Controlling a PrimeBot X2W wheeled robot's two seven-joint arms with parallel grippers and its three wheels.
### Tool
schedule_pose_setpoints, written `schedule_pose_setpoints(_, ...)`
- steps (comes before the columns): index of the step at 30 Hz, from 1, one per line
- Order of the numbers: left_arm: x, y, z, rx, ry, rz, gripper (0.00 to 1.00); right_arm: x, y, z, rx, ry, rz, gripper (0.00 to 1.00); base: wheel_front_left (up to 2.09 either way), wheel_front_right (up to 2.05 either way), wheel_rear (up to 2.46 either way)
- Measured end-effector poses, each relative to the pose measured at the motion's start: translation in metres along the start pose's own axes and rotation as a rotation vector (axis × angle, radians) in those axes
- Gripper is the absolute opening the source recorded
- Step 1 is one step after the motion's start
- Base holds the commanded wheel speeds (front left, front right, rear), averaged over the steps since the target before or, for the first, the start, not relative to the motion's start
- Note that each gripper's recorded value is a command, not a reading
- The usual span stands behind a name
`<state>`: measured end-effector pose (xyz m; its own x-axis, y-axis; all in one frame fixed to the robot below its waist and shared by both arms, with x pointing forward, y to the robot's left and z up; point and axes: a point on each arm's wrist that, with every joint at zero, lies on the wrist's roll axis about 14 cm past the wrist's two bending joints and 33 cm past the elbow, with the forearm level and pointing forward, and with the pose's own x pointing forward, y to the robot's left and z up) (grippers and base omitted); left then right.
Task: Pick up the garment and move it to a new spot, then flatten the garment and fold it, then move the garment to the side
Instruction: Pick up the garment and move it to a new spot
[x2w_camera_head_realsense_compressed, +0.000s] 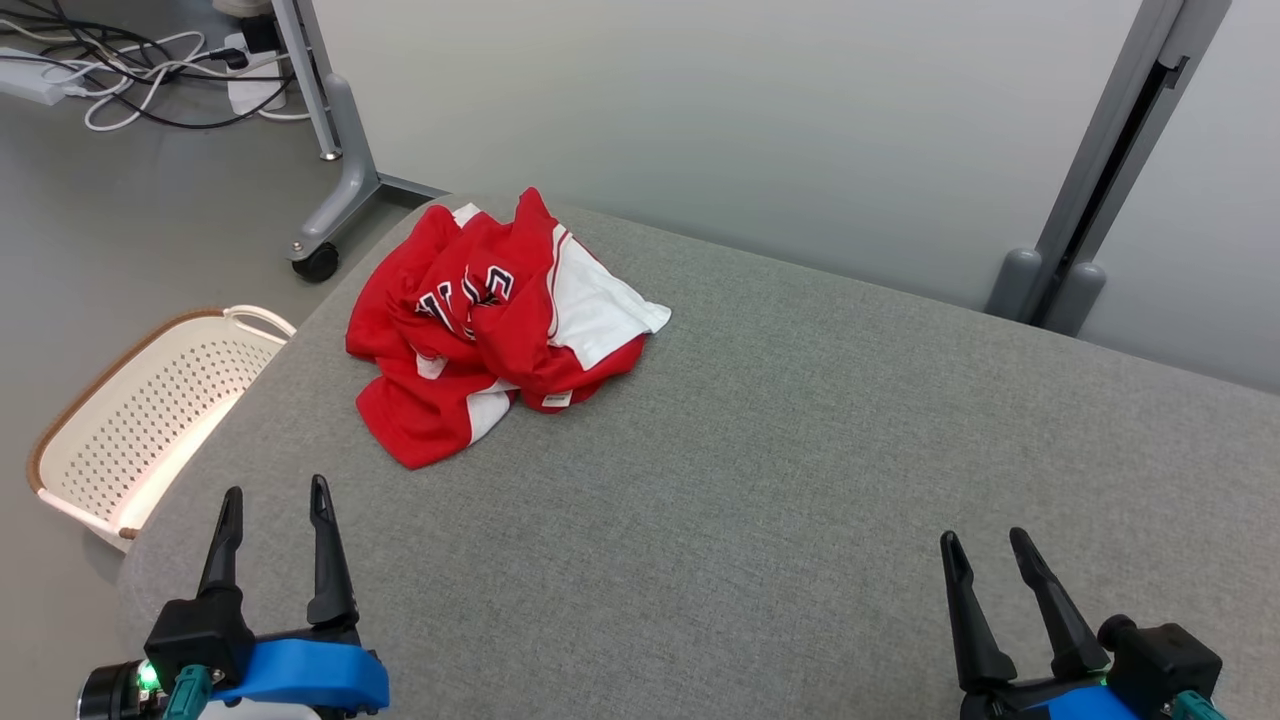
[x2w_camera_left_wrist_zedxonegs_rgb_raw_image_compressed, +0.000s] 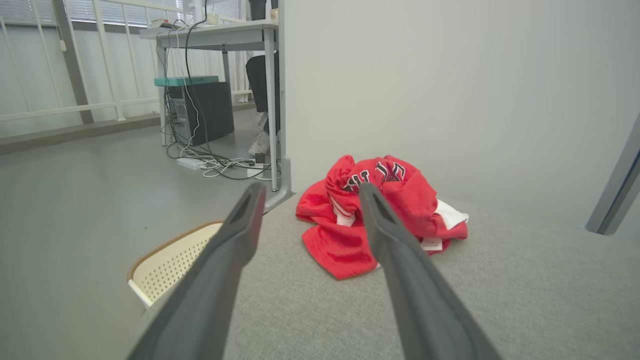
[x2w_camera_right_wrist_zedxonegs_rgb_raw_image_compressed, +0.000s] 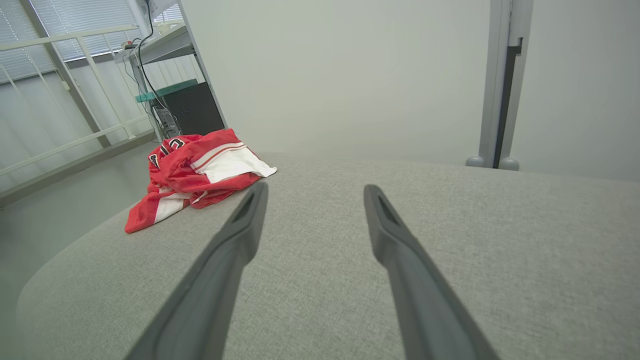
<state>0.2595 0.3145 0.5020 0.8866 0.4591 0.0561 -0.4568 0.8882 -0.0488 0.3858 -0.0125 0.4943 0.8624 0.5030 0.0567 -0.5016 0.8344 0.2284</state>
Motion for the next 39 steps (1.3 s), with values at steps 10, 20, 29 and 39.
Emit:
schedule_pose_setpoints(10,0.002,0.000,-0.002,-0.005,0.006,0.008,1.00,-0.004,-0.004,-0.002,-0.016,0.008,-0.011,1.00,0.00,0.00,0.00)
schedule_pose_setpoints(20,0.069,-0.016,0.029,0.036,-0.071,-0.045,1.00,0.000,-0.030,0.007,-0.049,-0.018,-0.072,1.00,0.00,0.00,0.00)
schedule_pose_setpoints(29,0.172,-0.058,0.044,0.052,-0.112,-0.112,1.00,0.000,-0.084,0.013,-0.098,-0.015,-0.202,1.00,0.00,0.00,0.00)
schedule_pose_setpoints(39,0.251,-0.091,-0.008,0.049,0.041,-0.163,1.00,-0.005,-0.131,0.002,-0.143,0.028,-0.318,1.00,0.00,0.00,0.00)
